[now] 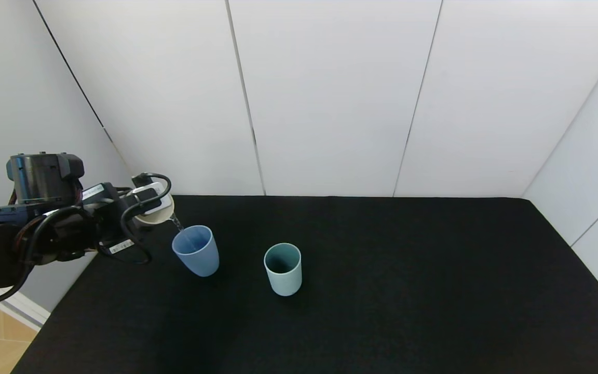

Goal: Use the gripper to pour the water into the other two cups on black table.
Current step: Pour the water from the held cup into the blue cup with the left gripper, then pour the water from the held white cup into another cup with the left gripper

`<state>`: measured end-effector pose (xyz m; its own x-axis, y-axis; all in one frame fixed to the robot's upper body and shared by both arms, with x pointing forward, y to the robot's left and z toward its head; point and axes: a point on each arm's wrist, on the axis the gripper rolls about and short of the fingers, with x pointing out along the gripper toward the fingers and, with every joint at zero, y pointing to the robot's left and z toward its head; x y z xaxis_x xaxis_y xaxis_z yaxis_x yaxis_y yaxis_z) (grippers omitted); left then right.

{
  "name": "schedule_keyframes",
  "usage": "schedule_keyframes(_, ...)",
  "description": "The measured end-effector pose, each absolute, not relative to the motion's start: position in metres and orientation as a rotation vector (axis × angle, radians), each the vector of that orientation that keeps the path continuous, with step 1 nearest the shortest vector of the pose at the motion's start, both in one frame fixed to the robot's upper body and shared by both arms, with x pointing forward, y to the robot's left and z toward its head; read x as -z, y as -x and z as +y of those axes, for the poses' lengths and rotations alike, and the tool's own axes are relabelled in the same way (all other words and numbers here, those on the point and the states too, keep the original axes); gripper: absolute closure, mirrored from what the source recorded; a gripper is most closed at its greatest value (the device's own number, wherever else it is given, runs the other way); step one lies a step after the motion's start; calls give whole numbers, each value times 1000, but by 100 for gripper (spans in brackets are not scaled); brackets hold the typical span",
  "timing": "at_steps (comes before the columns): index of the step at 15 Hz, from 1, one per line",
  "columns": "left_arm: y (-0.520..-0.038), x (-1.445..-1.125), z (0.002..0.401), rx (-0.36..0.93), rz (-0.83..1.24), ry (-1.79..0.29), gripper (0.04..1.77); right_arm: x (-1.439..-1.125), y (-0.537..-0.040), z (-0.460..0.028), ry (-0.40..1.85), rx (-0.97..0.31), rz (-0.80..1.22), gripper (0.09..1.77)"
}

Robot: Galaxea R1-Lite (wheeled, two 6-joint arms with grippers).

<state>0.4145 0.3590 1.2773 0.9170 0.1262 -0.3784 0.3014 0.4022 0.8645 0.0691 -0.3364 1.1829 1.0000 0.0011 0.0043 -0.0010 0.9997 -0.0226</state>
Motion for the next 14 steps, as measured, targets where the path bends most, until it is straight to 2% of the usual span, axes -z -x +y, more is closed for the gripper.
schedule_keyframes(4, -413, -1275, 360, 117, 427, -1133, 62, -1183, -69, -336, 23, -1, -4, 15)
schedule_keyframes(9, -409, -1269, 361, 97, 451, -951, 62, -1183, -69, -336, 22, -1, -4, 15)
schedule_keyframes(14, -399, -1279, 357, 113, 460, -875, 62, -1183, -69, -336, 22, -1, -4, 15)
